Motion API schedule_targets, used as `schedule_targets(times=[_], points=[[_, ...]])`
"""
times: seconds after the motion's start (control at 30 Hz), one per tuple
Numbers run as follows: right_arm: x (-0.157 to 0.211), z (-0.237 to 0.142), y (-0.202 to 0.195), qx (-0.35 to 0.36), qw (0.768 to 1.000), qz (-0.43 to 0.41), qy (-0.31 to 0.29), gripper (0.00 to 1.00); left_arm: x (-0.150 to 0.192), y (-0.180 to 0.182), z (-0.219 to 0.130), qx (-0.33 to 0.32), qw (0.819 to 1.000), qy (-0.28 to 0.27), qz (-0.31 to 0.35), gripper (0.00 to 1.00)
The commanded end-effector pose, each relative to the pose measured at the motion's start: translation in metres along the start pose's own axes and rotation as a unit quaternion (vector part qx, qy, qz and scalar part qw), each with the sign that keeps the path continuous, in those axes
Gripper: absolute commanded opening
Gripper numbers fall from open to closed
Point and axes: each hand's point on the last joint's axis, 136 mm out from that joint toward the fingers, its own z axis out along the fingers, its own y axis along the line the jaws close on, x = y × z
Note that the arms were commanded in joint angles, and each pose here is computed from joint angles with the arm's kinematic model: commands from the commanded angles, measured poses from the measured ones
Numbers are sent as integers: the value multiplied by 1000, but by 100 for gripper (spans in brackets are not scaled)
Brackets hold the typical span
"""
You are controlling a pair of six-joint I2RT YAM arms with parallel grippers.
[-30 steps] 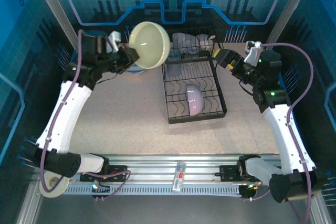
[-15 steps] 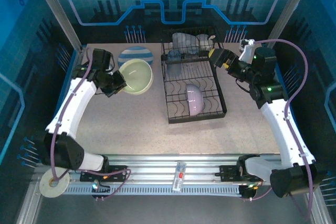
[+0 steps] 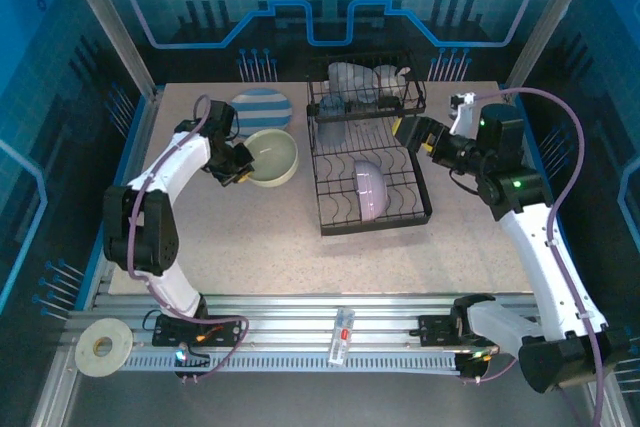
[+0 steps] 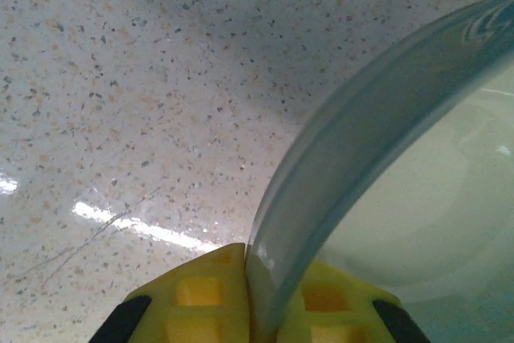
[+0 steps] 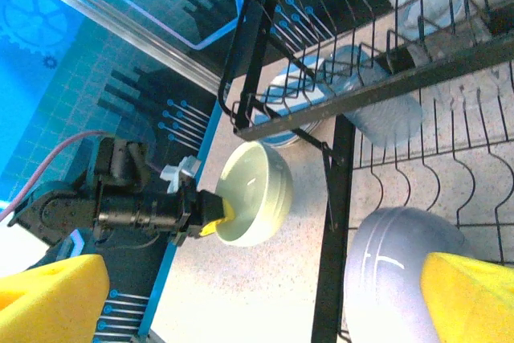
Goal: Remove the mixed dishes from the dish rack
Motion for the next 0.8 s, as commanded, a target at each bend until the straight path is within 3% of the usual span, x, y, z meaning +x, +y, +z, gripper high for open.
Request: schedule_targets(times=[0.0, 0.77], points=[[18, -2, 0, -4, 1000, 3, 26, 100, -22, -28, -3, 36, 999, -30, 21, 0], [28, -15, -5, 17, 999, -6, 26, 100, -49, -50, 48, -17, 999, -31, 23, 0]])
